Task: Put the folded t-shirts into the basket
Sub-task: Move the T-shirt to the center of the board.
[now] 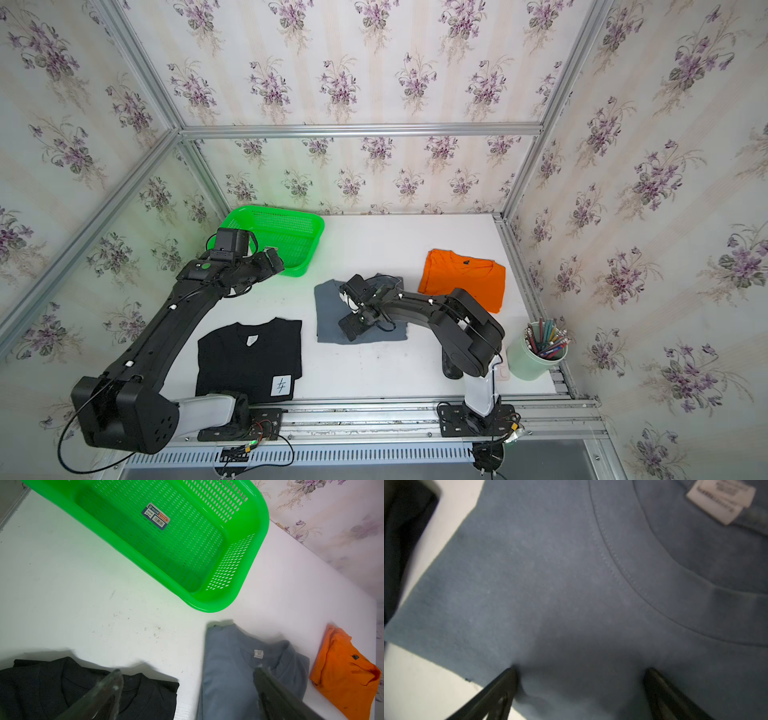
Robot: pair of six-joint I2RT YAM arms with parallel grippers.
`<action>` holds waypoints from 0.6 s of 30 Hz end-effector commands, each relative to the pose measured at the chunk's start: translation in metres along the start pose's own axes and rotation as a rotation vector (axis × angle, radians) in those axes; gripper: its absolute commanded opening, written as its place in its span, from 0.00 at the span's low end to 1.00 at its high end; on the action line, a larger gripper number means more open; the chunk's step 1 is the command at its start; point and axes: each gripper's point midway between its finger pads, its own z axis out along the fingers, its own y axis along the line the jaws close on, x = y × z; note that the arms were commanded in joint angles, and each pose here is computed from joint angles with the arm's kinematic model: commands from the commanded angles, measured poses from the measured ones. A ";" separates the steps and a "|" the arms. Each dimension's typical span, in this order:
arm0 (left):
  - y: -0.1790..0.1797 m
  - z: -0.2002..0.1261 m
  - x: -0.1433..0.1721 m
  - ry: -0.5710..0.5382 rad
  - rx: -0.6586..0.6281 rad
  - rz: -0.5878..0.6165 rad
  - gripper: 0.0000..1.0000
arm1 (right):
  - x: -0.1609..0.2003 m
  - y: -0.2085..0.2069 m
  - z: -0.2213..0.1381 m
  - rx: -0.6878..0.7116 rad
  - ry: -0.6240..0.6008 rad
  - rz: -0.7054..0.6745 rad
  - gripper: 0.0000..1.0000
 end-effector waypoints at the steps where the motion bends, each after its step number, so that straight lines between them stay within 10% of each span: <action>1: -0.021 -0.001 0.003 0.025 0.116 0.042 0.99 | 0.093 0.020 -0.012 -0.063 0.343 0.108 1.00; 10: -0.038 0.014 0.027 0.126 0.247 0.016 0.99 | 0.131 0.050 -0.048 -0.099 0.377 0.159 1.00; 18: -0.045 0.010 0.031 0.145 0.292 0.018 0.99 | 0.017 0.072 -0.135 -0.061 0.038 0.046 1.00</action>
